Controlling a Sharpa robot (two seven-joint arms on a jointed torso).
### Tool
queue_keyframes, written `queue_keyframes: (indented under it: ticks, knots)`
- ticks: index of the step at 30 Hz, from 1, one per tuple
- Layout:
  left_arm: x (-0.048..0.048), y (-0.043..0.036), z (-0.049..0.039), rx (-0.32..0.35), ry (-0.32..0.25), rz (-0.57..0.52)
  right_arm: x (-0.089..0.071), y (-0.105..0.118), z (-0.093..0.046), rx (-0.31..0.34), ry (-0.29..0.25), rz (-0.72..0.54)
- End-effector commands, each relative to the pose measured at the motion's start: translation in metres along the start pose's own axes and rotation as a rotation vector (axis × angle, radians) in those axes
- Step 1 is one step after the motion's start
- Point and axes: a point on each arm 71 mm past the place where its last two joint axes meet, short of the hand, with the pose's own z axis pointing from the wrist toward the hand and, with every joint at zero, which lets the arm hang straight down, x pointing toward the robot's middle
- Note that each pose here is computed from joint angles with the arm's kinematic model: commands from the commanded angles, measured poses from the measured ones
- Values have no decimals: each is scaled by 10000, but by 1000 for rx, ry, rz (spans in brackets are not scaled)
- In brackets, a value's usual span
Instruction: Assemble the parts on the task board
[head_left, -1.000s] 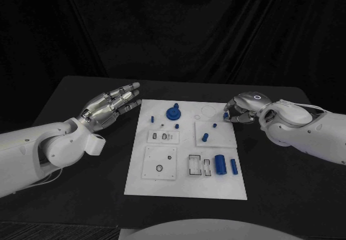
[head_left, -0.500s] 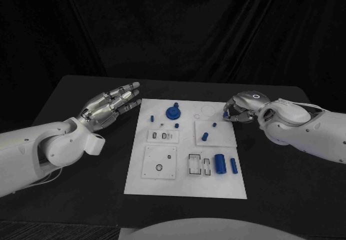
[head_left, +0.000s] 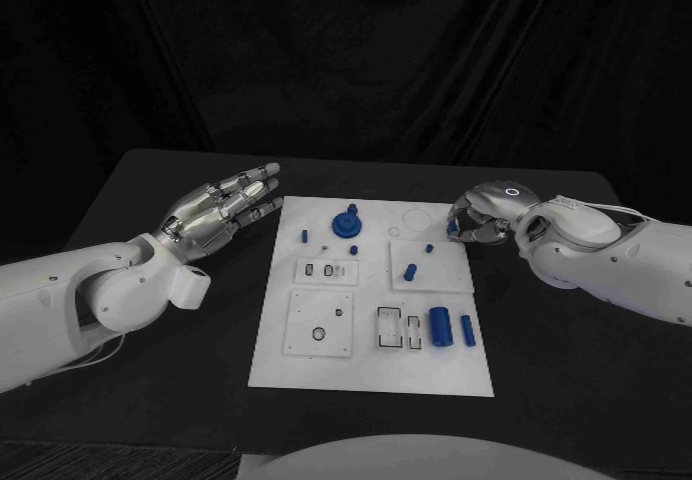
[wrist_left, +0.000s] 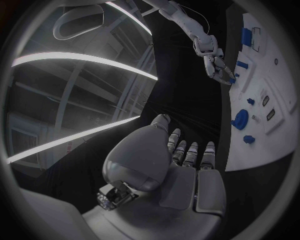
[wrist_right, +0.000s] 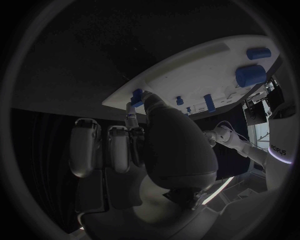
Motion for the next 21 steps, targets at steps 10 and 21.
queue_keyframes:
  ticks: [10,21]
  knots:
    - [19,0,2,10,15,-11,10,-4,-5,15,-4,0]
    - [20,4,5,9,16,-11,-57,122,-33,-33,-74,22]
